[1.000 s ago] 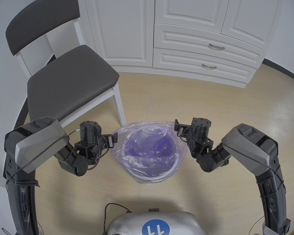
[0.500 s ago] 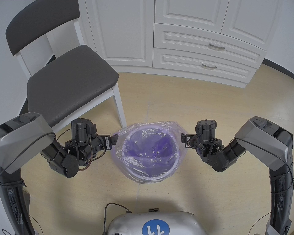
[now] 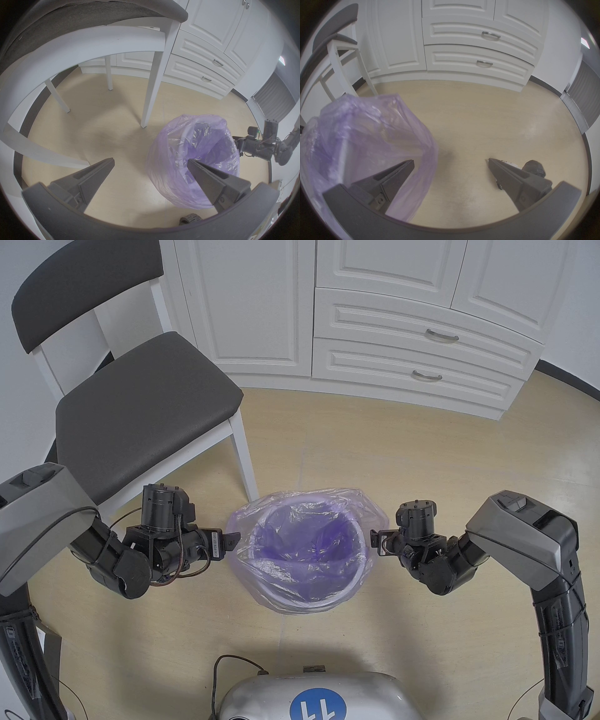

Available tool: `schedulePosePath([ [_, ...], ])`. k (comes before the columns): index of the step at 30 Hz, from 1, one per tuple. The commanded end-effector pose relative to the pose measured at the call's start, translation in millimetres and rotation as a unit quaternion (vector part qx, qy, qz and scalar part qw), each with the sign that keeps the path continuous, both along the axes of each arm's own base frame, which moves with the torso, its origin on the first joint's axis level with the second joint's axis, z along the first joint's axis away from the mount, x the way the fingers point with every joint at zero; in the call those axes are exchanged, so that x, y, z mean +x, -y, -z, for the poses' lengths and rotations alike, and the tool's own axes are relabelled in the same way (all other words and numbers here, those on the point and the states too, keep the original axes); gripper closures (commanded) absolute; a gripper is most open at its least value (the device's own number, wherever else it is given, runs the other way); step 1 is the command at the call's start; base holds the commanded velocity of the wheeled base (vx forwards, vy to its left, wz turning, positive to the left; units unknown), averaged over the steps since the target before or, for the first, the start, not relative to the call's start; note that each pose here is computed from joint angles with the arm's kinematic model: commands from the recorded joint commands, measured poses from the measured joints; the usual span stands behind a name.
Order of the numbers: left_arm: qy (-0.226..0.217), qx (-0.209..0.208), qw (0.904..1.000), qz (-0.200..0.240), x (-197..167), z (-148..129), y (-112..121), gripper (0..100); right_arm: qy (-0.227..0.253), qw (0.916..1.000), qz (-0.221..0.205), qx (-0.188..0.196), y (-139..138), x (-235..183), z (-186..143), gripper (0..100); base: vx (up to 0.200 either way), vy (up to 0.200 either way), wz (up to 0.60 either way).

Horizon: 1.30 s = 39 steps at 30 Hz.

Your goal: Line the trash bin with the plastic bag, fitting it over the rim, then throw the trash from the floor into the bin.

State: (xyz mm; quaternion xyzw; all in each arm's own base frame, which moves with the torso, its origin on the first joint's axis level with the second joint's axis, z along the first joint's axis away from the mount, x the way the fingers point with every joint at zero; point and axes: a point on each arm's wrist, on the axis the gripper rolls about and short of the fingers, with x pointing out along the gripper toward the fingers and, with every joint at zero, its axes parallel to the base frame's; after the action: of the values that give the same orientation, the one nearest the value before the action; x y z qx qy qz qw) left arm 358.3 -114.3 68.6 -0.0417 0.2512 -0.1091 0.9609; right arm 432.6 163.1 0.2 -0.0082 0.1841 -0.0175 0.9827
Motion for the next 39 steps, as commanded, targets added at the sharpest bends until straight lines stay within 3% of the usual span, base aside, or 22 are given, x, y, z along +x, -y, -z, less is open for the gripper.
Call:
schedulePosePath([
  [1,-0.006,0.003,1.0,0.0,0,4,0,0,-0.025,0.9996,0.008,-0.005,9,9,34,0,0.0,0.0,0.0],
  [17,-0.042,0.036,0.9983,0.021,-10,14,-7,0,-0.037,0.9993,0.004,-0.003,9,10,48,0,0.0,0.0,0.0],
  [24,-0.086,0.06,0.9943,0.023,-1,51,-18,0,-0.037,0.9993,0.003,-0.002,9,10,48,0,0.0,0.0,0.0],
  [31,-0.117,0.066,0.9908,0.012,15,96,-15,0,-0.034,0.9994,0.001,0.0,7,9,48,0,0.0,0.0,0.0],
  [39,-0.121,0.043,0.9913,-0.03,28,118,-6,0,-0.035,0.9994,0.0,-0.001,5,10,53,0,0.0,0.0,0.0],
])
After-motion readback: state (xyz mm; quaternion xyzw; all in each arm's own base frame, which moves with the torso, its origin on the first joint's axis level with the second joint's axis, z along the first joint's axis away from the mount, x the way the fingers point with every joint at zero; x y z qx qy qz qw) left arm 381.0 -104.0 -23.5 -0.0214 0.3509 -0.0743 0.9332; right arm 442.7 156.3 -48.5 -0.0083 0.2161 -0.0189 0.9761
